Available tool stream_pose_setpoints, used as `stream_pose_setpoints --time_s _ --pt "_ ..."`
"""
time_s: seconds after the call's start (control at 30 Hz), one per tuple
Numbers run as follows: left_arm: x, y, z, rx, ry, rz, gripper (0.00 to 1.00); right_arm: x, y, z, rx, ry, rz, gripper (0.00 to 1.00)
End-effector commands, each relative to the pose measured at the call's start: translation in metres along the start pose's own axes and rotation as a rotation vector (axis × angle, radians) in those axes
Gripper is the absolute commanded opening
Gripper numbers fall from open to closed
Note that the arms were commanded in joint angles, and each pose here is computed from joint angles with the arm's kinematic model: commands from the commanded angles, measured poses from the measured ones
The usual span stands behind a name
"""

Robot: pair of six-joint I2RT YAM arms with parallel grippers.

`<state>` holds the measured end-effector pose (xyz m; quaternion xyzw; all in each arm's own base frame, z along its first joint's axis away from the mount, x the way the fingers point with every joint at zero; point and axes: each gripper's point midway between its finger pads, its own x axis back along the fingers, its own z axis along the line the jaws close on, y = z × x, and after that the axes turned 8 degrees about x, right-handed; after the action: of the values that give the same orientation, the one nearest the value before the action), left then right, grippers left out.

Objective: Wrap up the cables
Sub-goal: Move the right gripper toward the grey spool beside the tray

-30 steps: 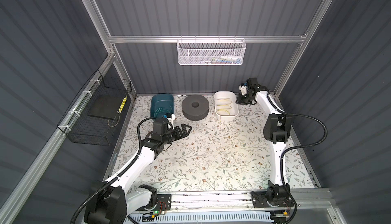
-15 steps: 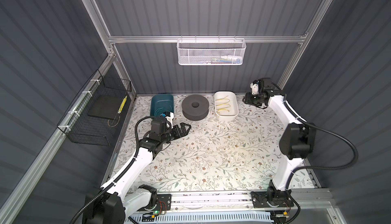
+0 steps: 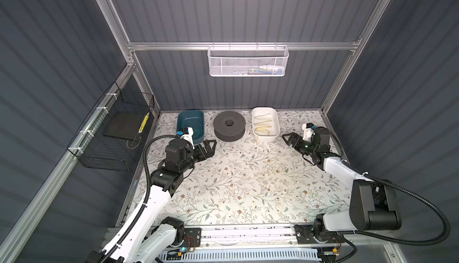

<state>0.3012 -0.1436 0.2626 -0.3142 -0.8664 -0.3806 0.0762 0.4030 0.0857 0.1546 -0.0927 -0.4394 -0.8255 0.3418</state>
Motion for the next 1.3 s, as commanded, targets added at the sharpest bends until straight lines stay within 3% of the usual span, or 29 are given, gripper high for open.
stream_pose_setpoints --time_s 0.0,0.13,0.2,0.27,0.4,0.6,0.7,0.87,1.1,1.27 --pt "0.001 0.0 0.014 0.021 0.058 -0.034 0.99 0.011 0.028 0.031 -0.014 0.072 -0.077 0.76" --pt "0.006 -0.003 0.039 0.052 0.163 -0.07 0.99 0.023 0.019 0.027 -0.04 -0.093 -0.135 0.69" --pt "0.008 -0.002 0.048 0.071 0.176 -0.112 0.99 0.03 0.009 0.025 -0.06 -0.19 -0.159 0.73" --pt "0.008 -0.003 0.057 0.1 0.182 -0.153 0.99 0.033 -0.001 0.033 -0.079 -0.188 -0.17 0.74" --pt "0.003 -0.009 0.074 0.171 0.16 -0.229 0.99 0.03 -0.017 0.065 -0.111 -0.058 -0.189 0.75" --pt "-0.007 -0.016 0.085 0.181 0.14 -0.252 0.99 0.017 -0.027 0.129 -0.026 0.179 -0.215 0.74" --pt "-0.015 -0.022 0.086 0.21 0.116 -0.234 1.0 0.0 -0.036 0.142 -0.029 0.212 -0.197 0.69" --pt "-0.022 -0.026 0.074 0.146 0.011 -0.23 0.99 -0.034 -0.051 0.158 -0.033 0.21 -0.178 0.63" --pt "-0.013 -0.028 0.093 0.357 -0.046 -0.348 0.99 -0.104 -0.063 0.158 -0.126 0.158 -0.151 0.63" --pt "-0.018 -0.035 0.093 0.368 -0.074 -0.324 0.99 -0.149 -0.068 0.158 -0.203 0.111 -0.148 0.65"
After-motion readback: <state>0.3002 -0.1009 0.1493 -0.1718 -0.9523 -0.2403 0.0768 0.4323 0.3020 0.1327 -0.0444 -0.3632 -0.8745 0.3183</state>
